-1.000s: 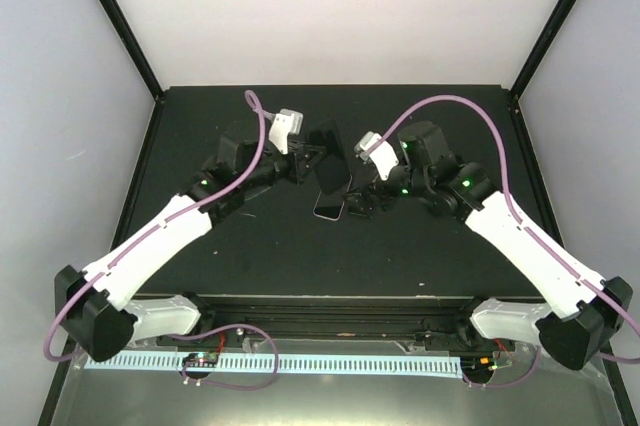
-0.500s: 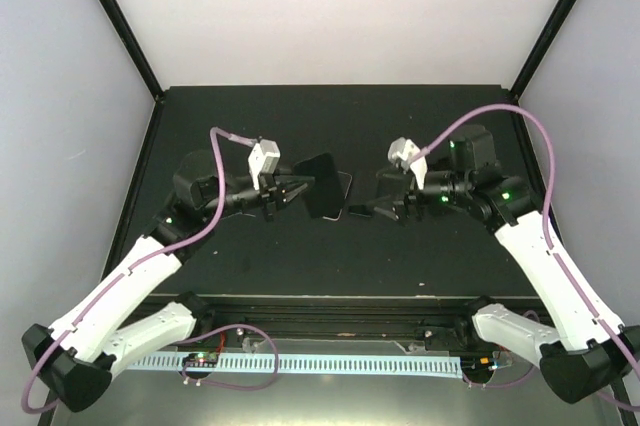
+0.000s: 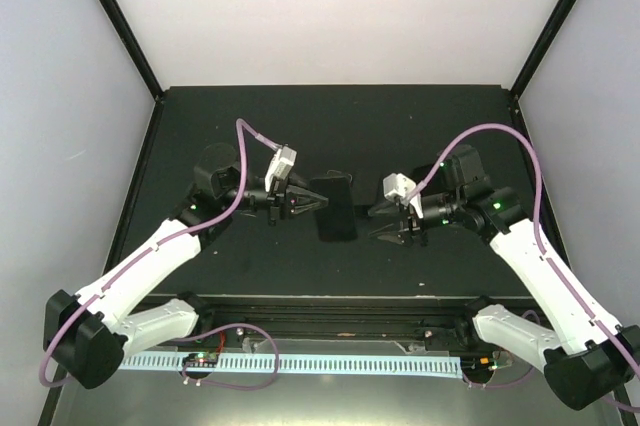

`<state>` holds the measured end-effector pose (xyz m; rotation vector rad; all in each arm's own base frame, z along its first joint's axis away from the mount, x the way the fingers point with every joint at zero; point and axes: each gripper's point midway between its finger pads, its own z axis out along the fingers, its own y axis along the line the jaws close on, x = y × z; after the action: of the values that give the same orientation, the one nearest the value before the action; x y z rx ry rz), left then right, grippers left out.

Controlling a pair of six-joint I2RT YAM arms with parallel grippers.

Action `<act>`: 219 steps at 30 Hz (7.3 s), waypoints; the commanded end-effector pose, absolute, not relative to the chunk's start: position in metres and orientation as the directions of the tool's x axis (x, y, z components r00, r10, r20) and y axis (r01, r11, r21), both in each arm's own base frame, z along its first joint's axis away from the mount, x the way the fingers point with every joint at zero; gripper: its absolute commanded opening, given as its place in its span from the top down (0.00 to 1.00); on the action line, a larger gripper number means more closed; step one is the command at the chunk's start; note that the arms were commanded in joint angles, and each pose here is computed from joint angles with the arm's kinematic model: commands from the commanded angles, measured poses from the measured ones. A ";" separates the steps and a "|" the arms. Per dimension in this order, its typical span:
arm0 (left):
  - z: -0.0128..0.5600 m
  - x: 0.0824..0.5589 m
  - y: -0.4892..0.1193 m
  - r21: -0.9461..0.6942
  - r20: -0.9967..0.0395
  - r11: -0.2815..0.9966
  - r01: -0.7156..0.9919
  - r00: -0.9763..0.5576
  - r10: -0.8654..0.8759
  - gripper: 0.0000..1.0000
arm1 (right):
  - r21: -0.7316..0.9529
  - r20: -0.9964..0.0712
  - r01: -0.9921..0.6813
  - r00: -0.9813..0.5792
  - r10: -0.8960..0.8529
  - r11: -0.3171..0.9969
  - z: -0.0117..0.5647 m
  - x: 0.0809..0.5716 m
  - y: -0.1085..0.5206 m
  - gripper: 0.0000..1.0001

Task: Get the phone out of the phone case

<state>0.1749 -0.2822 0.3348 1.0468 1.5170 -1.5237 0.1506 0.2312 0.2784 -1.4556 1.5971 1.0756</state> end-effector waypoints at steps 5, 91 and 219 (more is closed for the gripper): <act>0.364 0.160 -0.283 -0.302 -0.953 -0.175 0.937 -0.303 0.023 0.98 | 0.055 -0.904 -0.998 -0.032 -0.426 -0.042 0.260 0.139 0.235 0.53; 0.358 0.126 -0.298 -0.364 -0.932 -0.337 0.868 -0.342 0.124 0.98 | -0.205 -0.766 -0.953 0.298 -0.570 -0.222 0.255 0.122 0.257 0.78; 0.339 0.252 -0.251 -0.436 -0.898 0.386 0.813 -0.420 -0.130 0.26 | 0.393 -0.912 -0.896 -0.408 -0.033 0.207 0.364 0.232 0.265 0.99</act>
<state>0.2203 -0.2767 0.3575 0.7717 1.5486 -1.4986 0.2087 0.2795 0.3631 -1.0546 1.6852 1.2395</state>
